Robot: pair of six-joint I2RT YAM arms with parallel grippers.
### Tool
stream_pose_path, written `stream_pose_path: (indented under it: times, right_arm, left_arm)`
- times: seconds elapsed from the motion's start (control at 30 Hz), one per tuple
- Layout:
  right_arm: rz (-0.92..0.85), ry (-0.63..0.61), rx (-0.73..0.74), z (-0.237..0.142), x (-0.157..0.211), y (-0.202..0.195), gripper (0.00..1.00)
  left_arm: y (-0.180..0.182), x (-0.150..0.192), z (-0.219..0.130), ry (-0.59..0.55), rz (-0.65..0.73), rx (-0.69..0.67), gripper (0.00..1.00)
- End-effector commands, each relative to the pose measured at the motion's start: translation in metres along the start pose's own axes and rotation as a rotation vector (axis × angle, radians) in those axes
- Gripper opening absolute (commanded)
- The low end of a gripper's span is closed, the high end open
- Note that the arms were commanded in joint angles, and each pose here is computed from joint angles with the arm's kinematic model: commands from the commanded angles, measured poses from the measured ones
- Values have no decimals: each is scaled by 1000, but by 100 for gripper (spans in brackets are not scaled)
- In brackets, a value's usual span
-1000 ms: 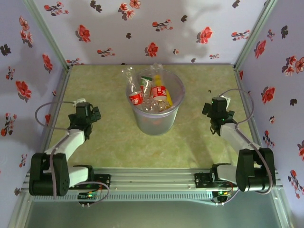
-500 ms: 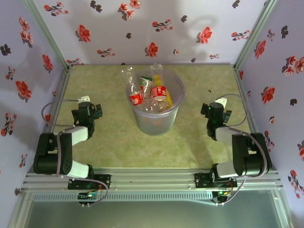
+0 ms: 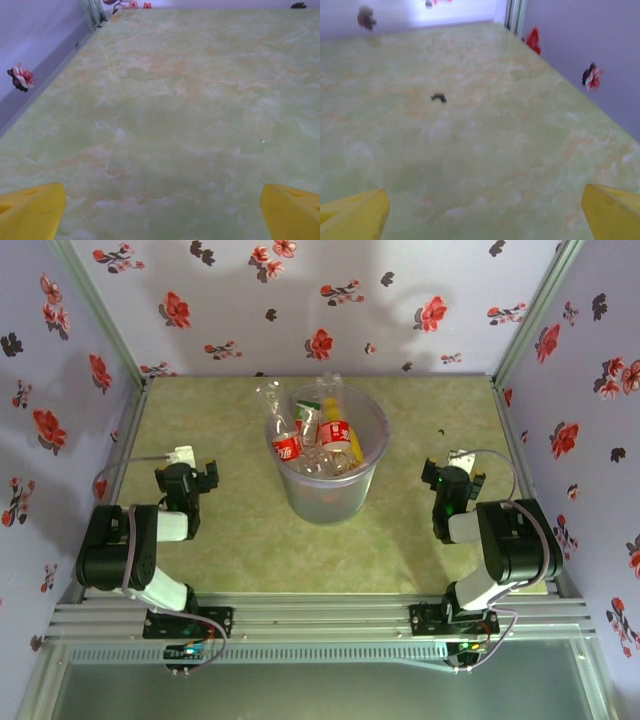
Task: Put the plastic bottles in the bin
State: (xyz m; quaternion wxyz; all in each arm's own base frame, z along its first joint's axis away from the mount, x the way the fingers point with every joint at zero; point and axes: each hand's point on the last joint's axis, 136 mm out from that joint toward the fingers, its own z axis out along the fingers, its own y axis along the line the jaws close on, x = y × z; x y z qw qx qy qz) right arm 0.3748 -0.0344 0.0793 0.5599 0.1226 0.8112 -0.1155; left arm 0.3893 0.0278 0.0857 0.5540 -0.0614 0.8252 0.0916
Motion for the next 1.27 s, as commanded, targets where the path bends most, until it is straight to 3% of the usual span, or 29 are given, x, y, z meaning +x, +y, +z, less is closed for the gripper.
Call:
stream_pose_path:
  times: [0.0, 1.23]
  right_arm:
    - [37, -54, 3, 4, -16, -2, 99]
    - [58, -25, 0, 8, -15, -6, 99]
  left_arm:
    - [0, -13, 1, -54, 6, 10, 100]
    - [-1, -13, 1, -57, 9, 11, 100]
